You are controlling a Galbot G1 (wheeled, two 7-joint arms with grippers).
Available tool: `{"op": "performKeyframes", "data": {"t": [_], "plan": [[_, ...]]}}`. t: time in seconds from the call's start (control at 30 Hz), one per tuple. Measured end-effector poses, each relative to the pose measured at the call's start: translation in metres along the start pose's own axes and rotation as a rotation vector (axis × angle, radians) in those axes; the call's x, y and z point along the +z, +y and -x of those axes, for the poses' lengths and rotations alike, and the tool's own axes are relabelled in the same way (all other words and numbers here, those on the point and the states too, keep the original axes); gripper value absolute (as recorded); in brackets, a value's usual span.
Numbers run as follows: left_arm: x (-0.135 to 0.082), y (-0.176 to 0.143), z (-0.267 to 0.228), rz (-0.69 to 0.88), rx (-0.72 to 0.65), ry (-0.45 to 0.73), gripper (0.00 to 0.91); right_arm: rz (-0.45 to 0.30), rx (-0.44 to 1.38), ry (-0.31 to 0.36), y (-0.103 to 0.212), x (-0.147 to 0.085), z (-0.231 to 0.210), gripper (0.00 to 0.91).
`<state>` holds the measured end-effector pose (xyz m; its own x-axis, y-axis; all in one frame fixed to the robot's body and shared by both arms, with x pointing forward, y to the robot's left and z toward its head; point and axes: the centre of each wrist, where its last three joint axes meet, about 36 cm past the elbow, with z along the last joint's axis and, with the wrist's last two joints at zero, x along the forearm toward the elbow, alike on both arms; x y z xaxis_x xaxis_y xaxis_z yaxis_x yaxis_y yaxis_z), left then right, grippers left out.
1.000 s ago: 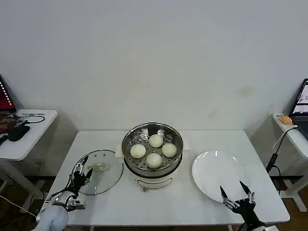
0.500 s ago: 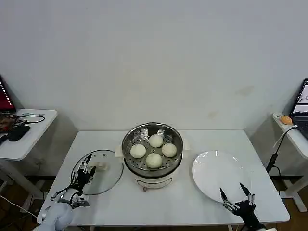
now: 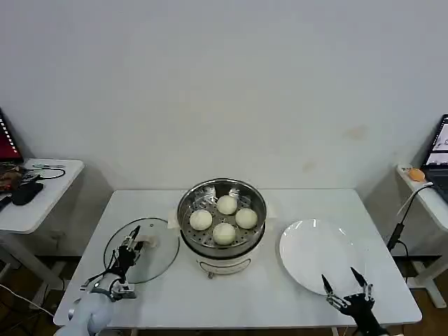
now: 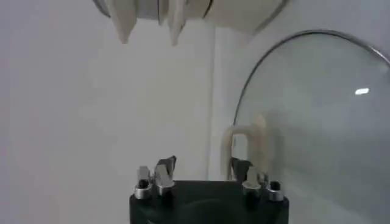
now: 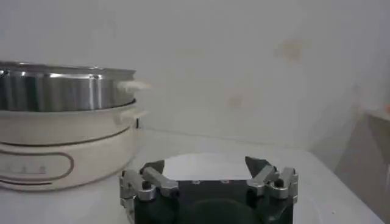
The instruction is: Take steamed baozi put them in steamer then cover it.
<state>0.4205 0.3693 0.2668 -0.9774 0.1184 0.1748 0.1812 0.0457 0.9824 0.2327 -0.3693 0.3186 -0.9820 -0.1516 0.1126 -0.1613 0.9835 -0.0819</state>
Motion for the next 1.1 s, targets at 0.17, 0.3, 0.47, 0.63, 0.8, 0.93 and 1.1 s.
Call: {"op": "performKeyframes", "data": {"t": [0.17, 0.3, 0.47, 0.63, 0.8, 0.93, 1.1], "plan": [[0.0, -0.005, 0.001, 0.003, -0.006, 0.008, 0.242, 0.003, 0.001, 0.003, 0.002, 0.001, -0.003, 0.907], [-0.001, -0.01, 0.0, 0.005, -0.003, 0.011, 0.141, 0.001, 0.005, -0.001, 0.001, 0.0, -0.004, 0.907], [-0.002, -0.017, -0.003, -0.002, -0.005, 0.016, 0.05, -0.007, 0.01, -0.003, -0.004, -0.002, -0.006, 0.907], [-0.002, -0.021, -0.004, -0.004, -0.02, 0.015, 0.01, -0.01, 0.009, -0.001, -0.005, -0.003, -0.007, 0.907], [-0.005, -0.024, -0.007, -0.001, -0.035, 0.014, 0.01, -0.012, 0.009, -0.001, -0.006, -0.003, -0.008, 0.907], [-0.004, -0.021, -0.009, 0.007, -0.05, 0.011, 0.01, -0.012, 0.008, -0.001, -0.006, -0.003, -0.008, 0.907], [-0.001, -0.014, -0.012, 0.018, -0.066, 0.01, 0.01, -0.014, 0.003, -0.002, -0.005, -0.003, -0.008, 0.907]]}}
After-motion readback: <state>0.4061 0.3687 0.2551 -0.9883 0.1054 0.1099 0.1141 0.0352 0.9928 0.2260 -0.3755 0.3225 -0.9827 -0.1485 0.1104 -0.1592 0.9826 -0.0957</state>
